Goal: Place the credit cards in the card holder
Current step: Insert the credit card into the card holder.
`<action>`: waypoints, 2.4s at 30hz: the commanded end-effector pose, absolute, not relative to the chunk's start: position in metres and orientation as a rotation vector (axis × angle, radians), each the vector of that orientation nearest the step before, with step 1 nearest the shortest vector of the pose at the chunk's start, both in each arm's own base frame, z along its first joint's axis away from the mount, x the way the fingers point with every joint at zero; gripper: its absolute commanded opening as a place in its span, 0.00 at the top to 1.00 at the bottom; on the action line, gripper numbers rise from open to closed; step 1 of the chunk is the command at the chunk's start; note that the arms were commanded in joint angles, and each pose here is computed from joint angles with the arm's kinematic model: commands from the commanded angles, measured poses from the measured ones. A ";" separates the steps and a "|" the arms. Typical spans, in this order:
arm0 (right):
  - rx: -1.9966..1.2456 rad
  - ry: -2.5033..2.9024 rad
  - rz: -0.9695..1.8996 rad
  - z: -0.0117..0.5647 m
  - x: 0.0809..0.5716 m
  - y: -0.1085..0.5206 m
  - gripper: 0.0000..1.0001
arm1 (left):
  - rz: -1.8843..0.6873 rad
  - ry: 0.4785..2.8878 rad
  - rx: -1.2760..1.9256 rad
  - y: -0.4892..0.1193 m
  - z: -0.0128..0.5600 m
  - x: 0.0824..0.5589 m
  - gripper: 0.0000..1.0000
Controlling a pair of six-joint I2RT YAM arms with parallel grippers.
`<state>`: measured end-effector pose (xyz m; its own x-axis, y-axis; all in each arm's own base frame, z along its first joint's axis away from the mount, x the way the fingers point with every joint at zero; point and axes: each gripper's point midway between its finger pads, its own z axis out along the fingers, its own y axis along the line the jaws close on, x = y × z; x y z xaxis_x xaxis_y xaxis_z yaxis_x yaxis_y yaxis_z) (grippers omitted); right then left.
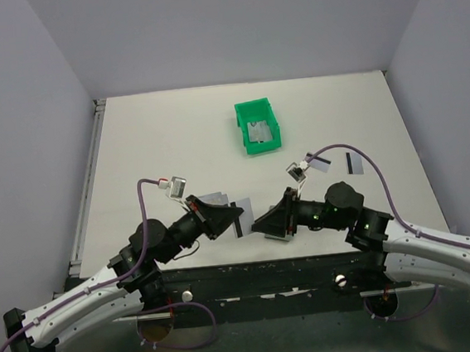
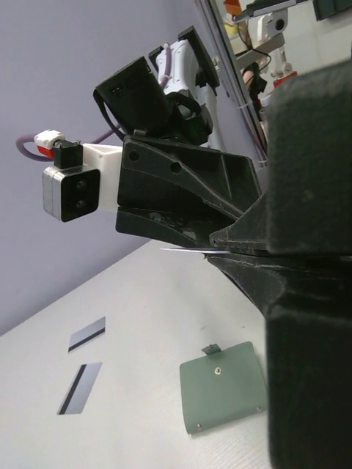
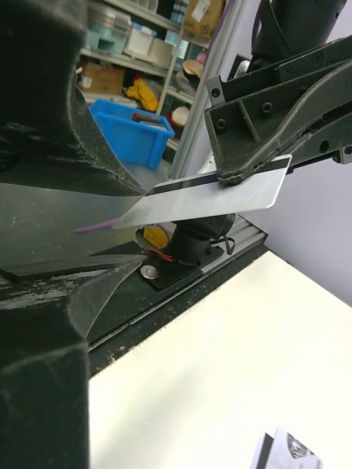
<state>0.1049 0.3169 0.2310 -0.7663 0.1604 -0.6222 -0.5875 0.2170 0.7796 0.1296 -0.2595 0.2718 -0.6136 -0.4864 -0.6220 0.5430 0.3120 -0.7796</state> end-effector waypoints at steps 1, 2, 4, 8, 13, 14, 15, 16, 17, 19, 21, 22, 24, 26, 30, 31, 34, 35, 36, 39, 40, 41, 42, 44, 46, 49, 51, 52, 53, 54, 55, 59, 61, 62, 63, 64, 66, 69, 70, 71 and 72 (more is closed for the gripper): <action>-0.436 1.864 1.504 0.242 0.112 0.309 0.53 | -1.542 1.654 0.147 -0.269 0.277 0.115 1.00; -0.442 1.857 1.499 0.245 0.112 0.308 0.53 | -1.565 1.651 0.171 -0.272 0.278 0.111 1.00; -0.452 1.837 1.496 0.250 0.112 0.306 0.52 | -1.584 1.655 0.191 -0.276 0.278 0.108 1.00; -0.460 1.807 1.502 0.257 0.110 0.303 0.52 | -1.622 1.655 0.234 -0.282 0.278 0.102 1.00; -0.462 1.808 1.510 0.257 0.109 0.303 0.54 | -1.631 1.644 0.239 -0.284 0.281 0.102 1.00; -0.462 1.811 1.513 0.256 0.108 0.303 0.55 | -1.632 1.640 0.240 -0.285 0.282 0.102 1.00; -0.458 1.813 1.514 0.256 0.108 0.303 0.56 | -1.633 1.636 0.240 -0.285 0.284 0.103 1.00; -0.457 1.814 1.515 0.255 0.108 0.303 0.57 | -1.630 1.642 0.243 -0.286 0.282 0.103 1.00; -0.457 1.809 1.520 0.256 0.108 0.303 0.58 | -1.634 1.638 0.243 -0.286 0.283 0.103 1.00; -0.453 1.806 1.525 0.257 0.108 0.304 0.62 | -1.642 1.635 0.245 -0.287 0.284 0.102 1.00; -0.456 1.811 1.530 0.255 0.107 0.305 0.67 | -1.648 1.637 0.246 -0.288 0.282 0.102 1.00; -0.453 1.809 1.531 0.256 0.108 0.305 0.70 | -1.648 1.639 0.247 -0.289 0.282 0.102 1.00; -0.452 1.804 1.539 0.258 0.108 0.306 0.78 | -1.653 1.641 0.243 -0.289 0.281 0.102 1.00; -0.452 1.805 1.541 0.258 0.108 0.307 0.90 | -1.647 1.649 0.240 -0.289 0.277 0.103 0.98; -0.331 1.897 1.405 0.241 0.125 0.294 1.00 | -1.531 1.699 0.198 -0.279 0.265 0.115 0.62; -0.247 1.980 1.296 0.225 0.135 0.282 0.99 | -1.482 1.712 0.176 -0.273 0.260 0.121 0.51; 0.018 2.133 0.955 0.184 0.162 0.235 1.00 | -1.336 1.763 0.075 -0.250 0.243 0.143 0.43; 0.067 2.173 0.865 0.172 0.165 0.220 1.00 | -1.308 1.769 0.061 -0.244 0.239 0.148 0.42; 0.111 2.197 0.800 0.163 0.167 0.209 1.00 | -1.279 1.784 0.043 -0.240 0.234 0.152 0.41; 0.207 2.292 0.623 0.133 0.166 0.180 1.00 | -1.196 1.877 0.036 -0.236 0.211 0.159 0.39; 0.234 2.323 0.580 0.124 0.165 0.174 1.00 | -1.176 1.902 0.043 -0.237 0.205 0.160 0.39; 0.248 2.348 0.548 0.116 0.164 0.170 1.00 | -1.166 1.924 0.053 -0.240 0.200 0.161 0.39; 0.262 2.369 0.529 0.110 0.162 0.167 1.00 | -1.152 1.951 0.057 -0.242 0.193 0.162 0.39; 0.285 2.376 0.505 0.104 0.163 0.163 1.00 | -1.151 1.980 0.074 -0.248 0.185 0.163 0.39; 0.299 2.340 0.526 0.106 0.167 0.164 0.99 | -1.144 2.013 0.087 -0.252 0.176 0.163 0.39; 0.298 2.285 0.579 0.114 0.175 0.172 1.00 | -1.169 2.005 0.085 -0.259 0.176 0.165 0.39; 0.278 2.284 0.588 0.117 0.179 0.177 1.00 | -1.171 2.009 0.086 -0.260 0.173 0.166 0.39; 0.268 2.298 0.573 0.115 0.181 0.180 1.00 | -1.172 2.012 0.083 -0.261 0.172 0.166 0.39; 0.261 2.317 0.553 0.113 0.183 0.181 1.00 | -1.170 2.017 0.085 -0.261 0.170 0.166 0.39; 0.249 2.340 0.532 0.109 0.183 0.183 1.00 | -1.189 2.026 0.100 -0.264 0.169 0.163 0.39; 0.241 2.363 0.508 0.104 0.184 0.184 1.00 | -1.193 2.029 0.102 -0.264 0.168 0.162 0.40; 0.236 2.454 0.396 0.085 0.185 0.183 1.00 | -1.197 2.043 0.089 -0.263 0.163 0.160 0.40; 0.250 2.484 0.350 0.078 0.184 0.180 0.99 | -1.198 2.047 0.082 -0.262 0.160 0.159 0.40; 0.259 2.488 0.340 0.077 0.184 0.178 0.99 | -1.199 2.048 0.079 -0.261 0.159 0.159 0.40; 0.259 2.489 0.333 0.076 0.184 0.177 1.00 | -1.198 2.050 0.076 -0.260 0.158 0.158 0.40; 0.272 2.488 0.324 0.076 0.183 0.174 1.00 | -1.199 2.048 0.076 -0.260 0.158 0.158 0.40; 0.281 2.484 0.301 0.077 0.183 0.169 0.99 | -1.199 2.050 0.072 -0.258 0.156 0.157 0.40; 0.291 2.481 0.270 0.080 0.180 0.161 1.00 | -1.191 2.053 0.070 -0.258 0.154 0.157 0.40; 0.293 2.480 0.270 0.081 0.180 0.160 1.00 | -1.189 2.052 0.070 -0.257 0.154 0.158 0.40; 0.298 2.477 0.266 0.082 0.179 0.158 1.00 | -1.187 2.057 0.069 -0.258 0.153 0.158 0.40; 0.297 2.475 0.266 0.082 0.179 0.157 1.00 | -1.183 2.060 0.072 -0.258 0.152 0.158 0.40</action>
<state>0.1743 0.1697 0.0700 -0.8104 0.2440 -0.5326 0.1043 0.9547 0.2788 0.1591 -0.2576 0.1544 -0.7151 -0.3002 -0.6313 0.3891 0.5792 -0.7163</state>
